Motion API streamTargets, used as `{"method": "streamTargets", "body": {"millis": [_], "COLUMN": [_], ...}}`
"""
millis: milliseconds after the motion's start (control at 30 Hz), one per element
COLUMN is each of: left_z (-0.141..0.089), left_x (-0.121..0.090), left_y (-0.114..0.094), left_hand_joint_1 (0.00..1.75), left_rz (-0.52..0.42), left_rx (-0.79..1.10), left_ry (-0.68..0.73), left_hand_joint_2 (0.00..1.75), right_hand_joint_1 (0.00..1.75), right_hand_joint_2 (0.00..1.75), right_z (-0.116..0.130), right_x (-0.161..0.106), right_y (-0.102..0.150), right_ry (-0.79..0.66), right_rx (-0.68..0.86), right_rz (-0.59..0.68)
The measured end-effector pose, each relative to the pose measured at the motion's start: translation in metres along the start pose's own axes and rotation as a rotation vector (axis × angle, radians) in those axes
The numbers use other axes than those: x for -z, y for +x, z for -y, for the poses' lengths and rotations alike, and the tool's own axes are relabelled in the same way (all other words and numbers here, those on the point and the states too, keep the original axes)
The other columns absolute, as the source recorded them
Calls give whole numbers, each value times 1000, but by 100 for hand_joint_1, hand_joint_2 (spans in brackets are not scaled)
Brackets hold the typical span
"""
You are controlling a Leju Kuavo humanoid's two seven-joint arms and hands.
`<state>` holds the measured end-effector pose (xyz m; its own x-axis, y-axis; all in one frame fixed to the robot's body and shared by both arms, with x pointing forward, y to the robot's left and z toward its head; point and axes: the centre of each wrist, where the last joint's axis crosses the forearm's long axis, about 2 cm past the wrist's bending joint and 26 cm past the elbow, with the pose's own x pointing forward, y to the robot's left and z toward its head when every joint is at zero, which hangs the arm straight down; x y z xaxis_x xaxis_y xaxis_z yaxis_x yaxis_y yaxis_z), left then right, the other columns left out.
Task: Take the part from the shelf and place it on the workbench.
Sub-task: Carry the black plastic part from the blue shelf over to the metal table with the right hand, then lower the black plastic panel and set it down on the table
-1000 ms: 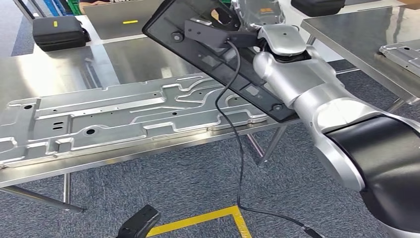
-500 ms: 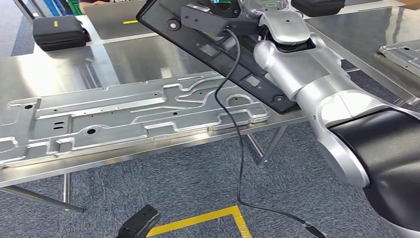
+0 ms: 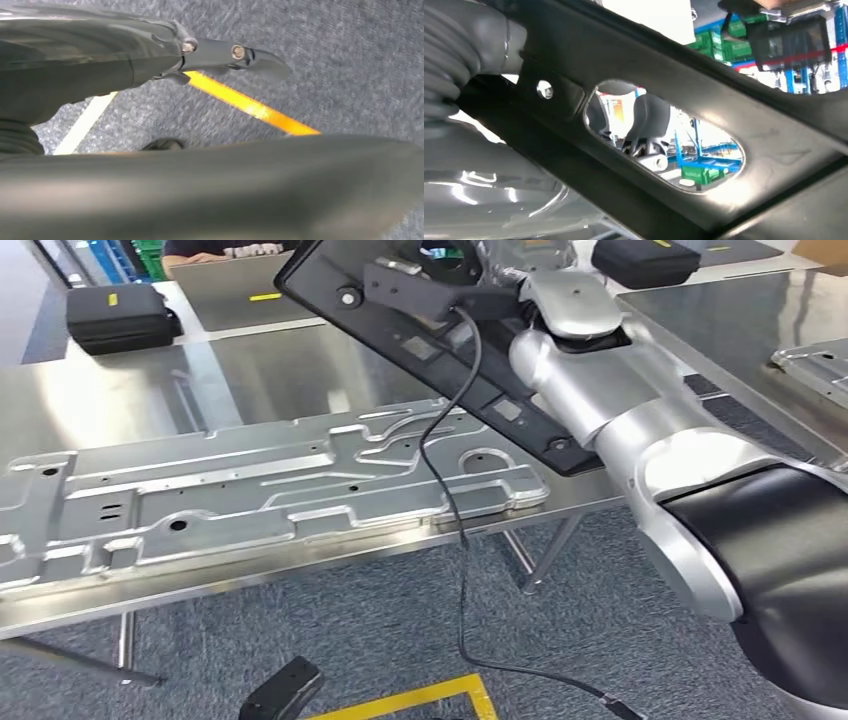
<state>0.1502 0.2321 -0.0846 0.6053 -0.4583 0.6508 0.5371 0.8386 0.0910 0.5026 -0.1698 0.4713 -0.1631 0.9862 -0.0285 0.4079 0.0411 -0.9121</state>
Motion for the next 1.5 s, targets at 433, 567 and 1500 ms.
{"method": "streamTargets", "body": {"millis": [433,567,1500], "left_z": [5,7,-1], "left_x": [-2,-3,2], "left_y": [-4,-8,5], "left_hand_joint_1": [0,0,0], "left_rz": [-8,-15,12], "left_rx": [-5,-8,5], "left_ry": [-8,-12,-14], "left_hand_joint_2": [0,0,0], "right_hand_joint_1": [175,175,175], "right_hand_joint_2": [175,175,175], "right_z": [-51,-49,-77], "right_x": [-20,-19,-37], "right_y": [-2,-1,34], "right_ry": [110,108,158], "right_rx": [7,8,23], "right_rz": [-10,-6,111]}}
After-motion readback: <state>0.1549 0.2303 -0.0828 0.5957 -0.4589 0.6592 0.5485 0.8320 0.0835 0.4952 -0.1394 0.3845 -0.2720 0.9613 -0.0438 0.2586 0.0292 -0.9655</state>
